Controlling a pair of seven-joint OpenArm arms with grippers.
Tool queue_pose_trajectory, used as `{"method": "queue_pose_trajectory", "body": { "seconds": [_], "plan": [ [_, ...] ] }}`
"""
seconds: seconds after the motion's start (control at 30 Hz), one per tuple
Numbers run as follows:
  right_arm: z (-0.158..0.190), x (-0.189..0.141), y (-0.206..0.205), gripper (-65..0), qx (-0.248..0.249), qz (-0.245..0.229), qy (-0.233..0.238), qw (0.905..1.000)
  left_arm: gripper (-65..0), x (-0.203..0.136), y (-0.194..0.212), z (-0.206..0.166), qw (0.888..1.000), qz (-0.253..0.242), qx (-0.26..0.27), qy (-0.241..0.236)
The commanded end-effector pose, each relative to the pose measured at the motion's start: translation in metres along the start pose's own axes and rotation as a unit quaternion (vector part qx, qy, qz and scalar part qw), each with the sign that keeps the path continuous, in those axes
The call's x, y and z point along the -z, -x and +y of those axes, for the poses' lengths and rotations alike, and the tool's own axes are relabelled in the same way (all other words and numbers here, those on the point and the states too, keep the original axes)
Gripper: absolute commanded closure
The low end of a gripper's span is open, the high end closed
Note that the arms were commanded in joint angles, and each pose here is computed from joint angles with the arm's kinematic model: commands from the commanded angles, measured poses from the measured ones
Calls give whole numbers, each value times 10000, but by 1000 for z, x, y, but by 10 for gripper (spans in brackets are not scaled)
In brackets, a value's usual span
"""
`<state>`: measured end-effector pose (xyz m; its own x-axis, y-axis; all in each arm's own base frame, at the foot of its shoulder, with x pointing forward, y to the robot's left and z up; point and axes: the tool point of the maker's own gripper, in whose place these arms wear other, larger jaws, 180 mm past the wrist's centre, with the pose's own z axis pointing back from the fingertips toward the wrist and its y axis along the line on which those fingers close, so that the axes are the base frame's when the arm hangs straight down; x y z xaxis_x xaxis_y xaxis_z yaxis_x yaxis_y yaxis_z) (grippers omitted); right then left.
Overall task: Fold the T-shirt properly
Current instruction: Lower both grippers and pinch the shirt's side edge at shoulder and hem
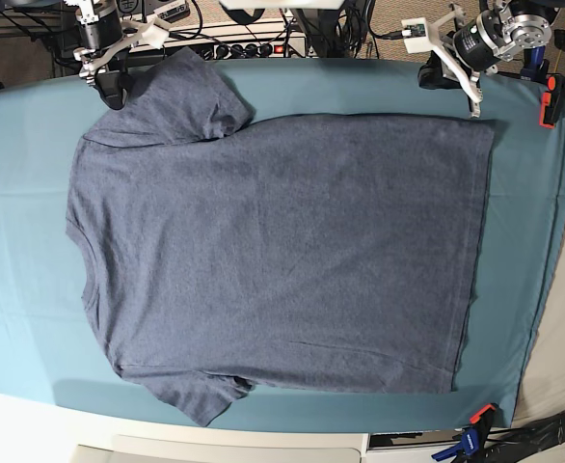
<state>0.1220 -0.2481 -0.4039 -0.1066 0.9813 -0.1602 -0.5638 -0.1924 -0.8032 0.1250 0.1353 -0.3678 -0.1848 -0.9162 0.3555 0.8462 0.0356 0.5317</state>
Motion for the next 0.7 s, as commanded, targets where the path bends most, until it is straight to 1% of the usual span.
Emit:
{"method": "queue_pose_trajectory", "body": {
  "seconds": [0.0, 0.1, 0.17, 0.23, 0.5, 0.63, 0.67],
  "plan": [
    [24, -6, -8, -202, -154, -260, -585, 9978, -32, -3, -3, 5, 9999, -68, 19, -76],
    [32, -7, -11, -202, -249, -343, -811, 9958, -77, -3, -3, 5, 9999, -68, 19, -78],
    [33, -7, -12, -202, -266, -392, -853, 9952, -114, -3, -3, 5, 9999, -68, 19, -80],
    [32, -7, -13, -202, -262, -421, -844, 9952, -130, -3, -3, 5, 9999, -76, 7, -80],
    [14, 10, -8, -202, -247, -294, -570, 9976, -130, -3, -4, 5, 9999, -85, -61, -91],
    [14, 10, -7, -201, -239, -276, -582, 9976, -130, -3, 1, 5, 9999, 48, -61, -93],
    [14, 10, -7, -189, -239, -274, -581, 9977, -130, -3, 1, 5, 9999, 48, -61, -93]
  ]
}}
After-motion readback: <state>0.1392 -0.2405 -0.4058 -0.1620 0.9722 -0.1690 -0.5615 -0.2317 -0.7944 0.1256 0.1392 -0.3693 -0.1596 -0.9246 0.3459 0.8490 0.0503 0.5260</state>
